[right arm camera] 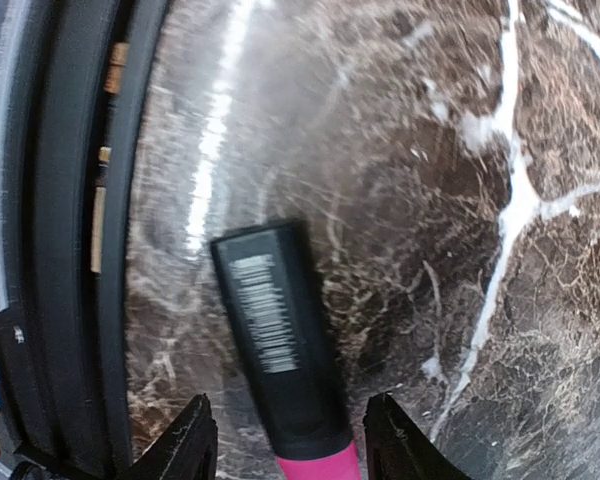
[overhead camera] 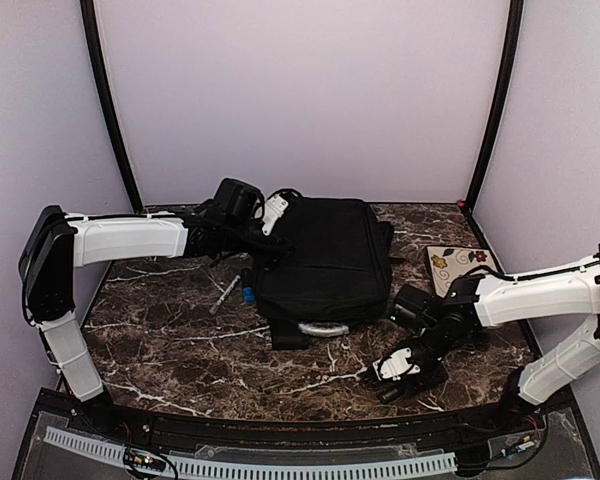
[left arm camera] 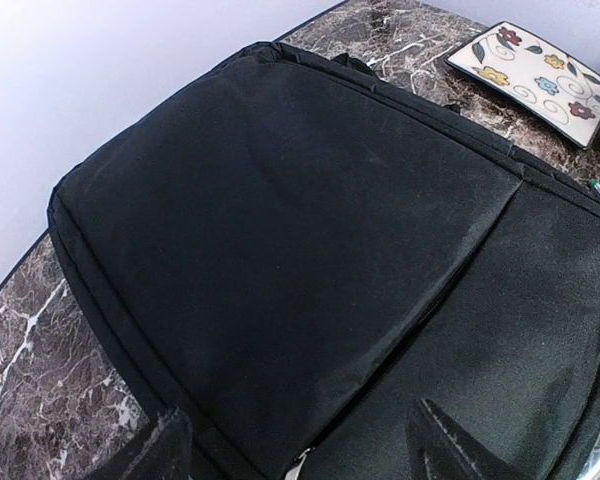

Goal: Pack the student bag
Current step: Pick up the pen from the corner of the board.

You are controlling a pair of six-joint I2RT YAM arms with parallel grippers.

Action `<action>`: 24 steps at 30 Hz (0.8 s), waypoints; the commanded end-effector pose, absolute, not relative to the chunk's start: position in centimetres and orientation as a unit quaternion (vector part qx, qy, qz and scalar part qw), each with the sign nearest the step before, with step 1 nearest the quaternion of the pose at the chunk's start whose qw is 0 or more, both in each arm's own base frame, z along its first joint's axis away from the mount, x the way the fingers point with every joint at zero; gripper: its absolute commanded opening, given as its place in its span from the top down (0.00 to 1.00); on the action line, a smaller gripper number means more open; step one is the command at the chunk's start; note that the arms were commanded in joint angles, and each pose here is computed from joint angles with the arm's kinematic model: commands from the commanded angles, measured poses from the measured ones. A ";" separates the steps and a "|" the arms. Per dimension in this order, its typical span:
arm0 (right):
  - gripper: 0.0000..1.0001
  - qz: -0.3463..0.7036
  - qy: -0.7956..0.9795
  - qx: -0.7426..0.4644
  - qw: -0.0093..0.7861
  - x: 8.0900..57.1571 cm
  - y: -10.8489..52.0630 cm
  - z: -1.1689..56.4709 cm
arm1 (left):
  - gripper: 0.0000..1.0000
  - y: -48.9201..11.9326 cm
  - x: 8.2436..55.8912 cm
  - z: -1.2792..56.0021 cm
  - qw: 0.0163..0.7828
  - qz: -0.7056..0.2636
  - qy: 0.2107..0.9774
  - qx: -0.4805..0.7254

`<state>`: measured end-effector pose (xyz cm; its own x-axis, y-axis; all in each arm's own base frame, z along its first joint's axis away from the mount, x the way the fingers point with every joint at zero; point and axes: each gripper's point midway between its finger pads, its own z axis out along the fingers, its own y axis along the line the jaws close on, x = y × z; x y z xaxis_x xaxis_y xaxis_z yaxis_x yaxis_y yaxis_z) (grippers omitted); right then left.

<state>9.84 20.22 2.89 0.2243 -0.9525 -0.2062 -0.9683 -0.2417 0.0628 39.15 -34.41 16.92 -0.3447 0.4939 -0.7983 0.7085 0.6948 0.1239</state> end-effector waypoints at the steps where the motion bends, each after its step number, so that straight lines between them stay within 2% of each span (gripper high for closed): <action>1: 0.50 0.061 0.623 -0.778 0.055 11.1 20.4 1.9 | 0.26 -34.6 38.8 16.9 0.431 -0.136 0.809 0.376; 4: 0.56 0.052 0.623 -0.778 0.059 11.4 20.5 1.7 | 0.31 -35.0 38.7 16.9 0.430 -0.136 0.803 0.390; 14: 0.72 0.027 0.627 -0.777 0.049 11.5 20.2 0.6 | 0.31 -35.8 39.5 17.4 0.440 -0.139 0.794 0.395; 16: 0.78 0.029 0.631 -0.774 0.045 11.5 20.3 0.9 | 0.31 -36.2 39.6 17.6 0.441 -0.144 0.791 0.398; 21: 0.83 0.044 0.643 -0.757 0.103 13.0 21.6 4.7 | 0.33 -37.4 40.1 17.8 0.435 -0.145 0.778 0.430; 24: 0.84 0.095 0.671 -0.724 0.128 14.6 22.1 7.5 | 0.36 -38.5 39.6 17.0 0.419 -0.152 0.756 0.480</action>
<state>12.37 20.70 3.31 0.1669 -0.9717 -0.1672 -0.9857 -0.1602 -0.0530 40.35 -37.40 17.13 -0.2684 0.5328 -0.8025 0.7809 0.6081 0.1426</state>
